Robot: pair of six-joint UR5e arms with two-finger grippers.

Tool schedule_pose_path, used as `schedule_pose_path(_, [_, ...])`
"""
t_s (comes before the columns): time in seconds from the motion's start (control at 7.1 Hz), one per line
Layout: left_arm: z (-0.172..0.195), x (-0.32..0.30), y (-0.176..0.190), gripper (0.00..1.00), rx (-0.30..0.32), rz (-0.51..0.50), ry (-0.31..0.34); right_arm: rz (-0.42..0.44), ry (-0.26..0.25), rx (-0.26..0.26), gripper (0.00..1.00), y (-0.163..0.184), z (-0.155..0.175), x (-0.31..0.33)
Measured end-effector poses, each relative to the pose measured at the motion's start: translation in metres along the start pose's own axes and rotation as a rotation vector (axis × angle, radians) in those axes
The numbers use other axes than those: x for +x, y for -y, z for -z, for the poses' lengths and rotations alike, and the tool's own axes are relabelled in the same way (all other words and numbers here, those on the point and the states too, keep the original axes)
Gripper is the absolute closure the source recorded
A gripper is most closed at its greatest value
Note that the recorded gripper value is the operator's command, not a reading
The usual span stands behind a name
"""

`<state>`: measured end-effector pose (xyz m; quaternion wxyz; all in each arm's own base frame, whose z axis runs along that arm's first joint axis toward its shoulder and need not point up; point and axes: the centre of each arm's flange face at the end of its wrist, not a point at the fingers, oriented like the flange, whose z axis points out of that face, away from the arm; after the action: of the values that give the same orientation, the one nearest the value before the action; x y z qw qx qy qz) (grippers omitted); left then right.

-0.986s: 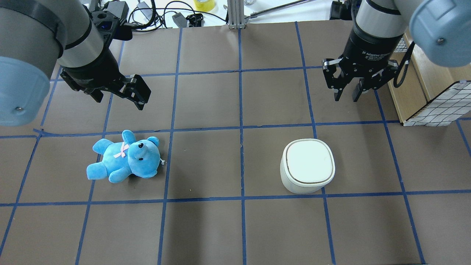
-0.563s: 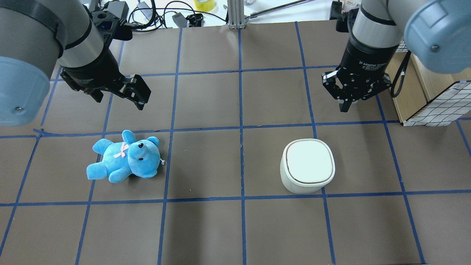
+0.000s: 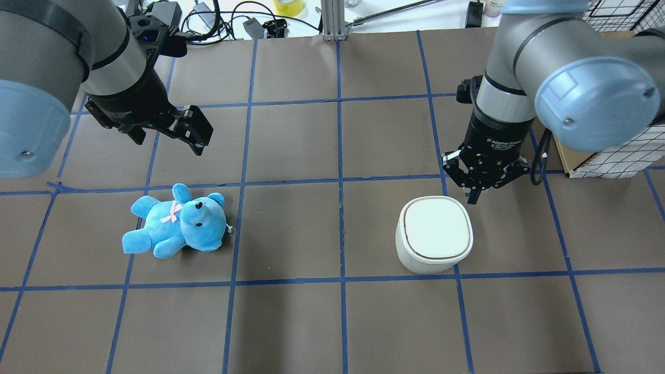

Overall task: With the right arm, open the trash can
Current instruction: 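Lower the right gripper down onto the white trash can lid, then press the right gripper on the lid edge to tip it open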

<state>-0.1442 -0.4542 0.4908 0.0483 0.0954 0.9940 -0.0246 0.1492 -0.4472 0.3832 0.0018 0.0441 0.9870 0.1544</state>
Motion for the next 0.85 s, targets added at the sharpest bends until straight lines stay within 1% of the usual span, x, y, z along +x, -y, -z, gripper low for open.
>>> schedule_pose_path(0.28, [0.0, 0.0, 0.0, 0.0, 0.0, 0.0, 0.0, 0.004, 0.0, -0.036, 1.0, 0.002, -0.025, 0.0])
schedule_pose_path(0.85, [0.0, 0.0, 0.0, 0.0, 0.0, 0.0, 0.0, 0.004, -0.004, -0.074, 1.0, 0.01, -0.058, -0.001])
